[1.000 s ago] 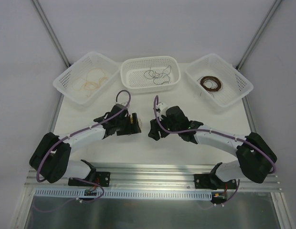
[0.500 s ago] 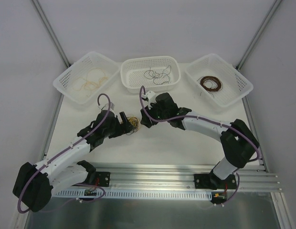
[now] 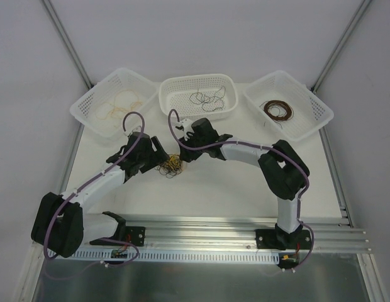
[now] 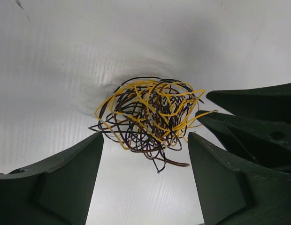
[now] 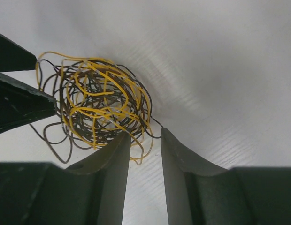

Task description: Untangle the cables

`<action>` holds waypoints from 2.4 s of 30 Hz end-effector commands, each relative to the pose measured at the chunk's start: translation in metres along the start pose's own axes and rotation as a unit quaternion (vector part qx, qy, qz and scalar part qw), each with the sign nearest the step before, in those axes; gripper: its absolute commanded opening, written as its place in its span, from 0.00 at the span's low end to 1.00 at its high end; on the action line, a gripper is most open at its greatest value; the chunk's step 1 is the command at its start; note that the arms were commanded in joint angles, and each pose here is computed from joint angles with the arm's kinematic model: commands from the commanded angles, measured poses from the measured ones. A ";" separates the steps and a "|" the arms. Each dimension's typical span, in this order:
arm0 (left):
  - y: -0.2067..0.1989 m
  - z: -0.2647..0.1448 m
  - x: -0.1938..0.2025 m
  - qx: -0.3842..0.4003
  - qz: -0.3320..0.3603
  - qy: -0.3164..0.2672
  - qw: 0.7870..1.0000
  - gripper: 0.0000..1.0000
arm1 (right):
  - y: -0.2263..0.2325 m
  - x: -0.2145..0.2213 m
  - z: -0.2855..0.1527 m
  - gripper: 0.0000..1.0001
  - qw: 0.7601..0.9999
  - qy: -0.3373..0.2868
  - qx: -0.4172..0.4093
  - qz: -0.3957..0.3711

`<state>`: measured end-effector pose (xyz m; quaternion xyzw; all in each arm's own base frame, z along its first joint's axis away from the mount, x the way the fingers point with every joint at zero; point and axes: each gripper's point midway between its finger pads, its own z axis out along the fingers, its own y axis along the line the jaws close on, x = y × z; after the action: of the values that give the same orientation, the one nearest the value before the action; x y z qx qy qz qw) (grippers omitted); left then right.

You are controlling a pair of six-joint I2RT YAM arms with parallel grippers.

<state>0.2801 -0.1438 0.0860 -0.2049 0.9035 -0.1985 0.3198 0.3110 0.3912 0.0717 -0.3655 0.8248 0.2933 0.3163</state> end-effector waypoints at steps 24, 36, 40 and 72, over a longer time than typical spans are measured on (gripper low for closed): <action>-0.053 -0.006 0.031 0.092 0.050 0.044 0.994 0.84 | 0.021 -0.002 -0.068 0.01 0.999 -0.004 0.033 0.031; -0.040 0.002 0.045 0.088 0.051 0.052 0.993 0.86 | 0.012 0.051 -0.064 0.24 0.992 0.038 0.087 0.082; -0.038 0.002 0.048 0.091 0.052 0.053 0.993 0.86 | 0.011 0.054 -0.060 0.25 0.992 0.039 0.091 0.078; -0.046 0.000 0.058 0.109 0.068 0.075 0.989 0.87 | 0.017 0.022 -0.064 0.12 0.996 0.011 0.085 0.029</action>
<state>0.2481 -0.1998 0.0698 -0.1164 0.9157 -0.2696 0.2743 0.2601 0.3349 0.0745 -0.3155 0.8755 0.2106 0.2993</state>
